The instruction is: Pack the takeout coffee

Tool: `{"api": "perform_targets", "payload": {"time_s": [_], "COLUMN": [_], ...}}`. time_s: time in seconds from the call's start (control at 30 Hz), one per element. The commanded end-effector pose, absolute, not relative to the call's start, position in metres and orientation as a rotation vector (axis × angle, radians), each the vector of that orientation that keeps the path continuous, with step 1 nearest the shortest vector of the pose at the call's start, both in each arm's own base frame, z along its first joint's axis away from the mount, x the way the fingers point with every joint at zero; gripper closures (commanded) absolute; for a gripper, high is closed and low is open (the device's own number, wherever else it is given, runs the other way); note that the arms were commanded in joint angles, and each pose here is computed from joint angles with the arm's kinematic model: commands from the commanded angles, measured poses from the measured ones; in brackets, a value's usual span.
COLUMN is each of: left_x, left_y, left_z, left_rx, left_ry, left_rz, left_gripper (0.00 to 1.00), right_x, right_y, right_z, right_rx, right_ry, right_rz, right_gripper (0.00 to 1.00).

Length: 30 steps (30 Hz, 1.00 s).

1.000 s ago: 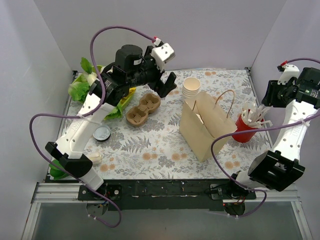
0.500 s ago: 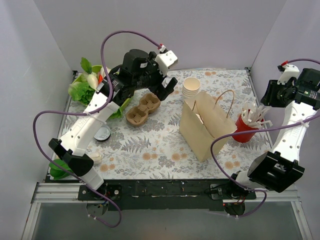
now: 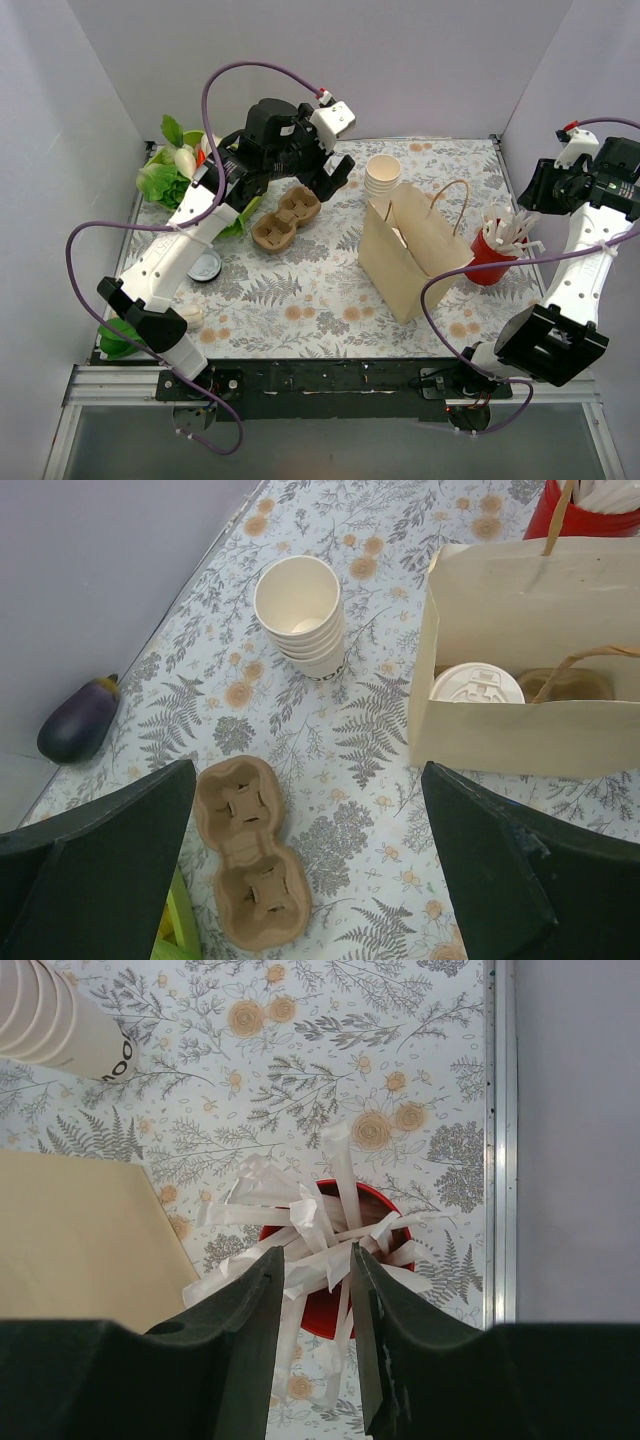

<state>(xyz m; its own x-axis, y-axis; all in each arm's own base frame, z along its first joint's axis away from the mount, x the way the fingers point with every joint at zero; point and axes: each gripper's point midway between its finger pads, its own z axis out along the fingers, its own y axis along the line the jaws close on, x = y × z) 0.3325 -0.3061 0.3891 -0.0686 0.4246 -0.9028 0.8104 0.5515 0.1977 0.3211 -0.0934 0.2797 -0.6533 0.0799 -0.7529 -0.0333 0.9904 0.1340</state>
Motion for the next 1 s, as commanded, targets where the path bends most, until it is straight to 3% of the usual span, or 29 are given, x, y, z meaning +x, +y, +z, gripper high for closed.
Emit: {"api": "perform_targets", "payload": {"time_s": [0.0,0.83,0.97], "left_x": [0.314,0.299,0.3], "left_y": [-0.296,-0.289,-0.289], "left_z": [0.426,0.417,0.415], "left_rx": [1.031,1.063,1.065], "left_ry": [1.604,1.617,1.621], "left_rz": [-0.474,-0.487,-0.489], "left_gripper": [0.02,0.02,0.02], "right_x": [0.319,0.333,0.336], "right_y": [-0.088,-0.115,-0.117], "right_z": [0.299,0.27,0.266], "right_rx": [0.023,0.071,0.078], "right_ry": [2.229,2.313,2.317], "right_rz": [0.181,0.089,0.096], "right_gripper": [0.59,0.59,0.63]}}
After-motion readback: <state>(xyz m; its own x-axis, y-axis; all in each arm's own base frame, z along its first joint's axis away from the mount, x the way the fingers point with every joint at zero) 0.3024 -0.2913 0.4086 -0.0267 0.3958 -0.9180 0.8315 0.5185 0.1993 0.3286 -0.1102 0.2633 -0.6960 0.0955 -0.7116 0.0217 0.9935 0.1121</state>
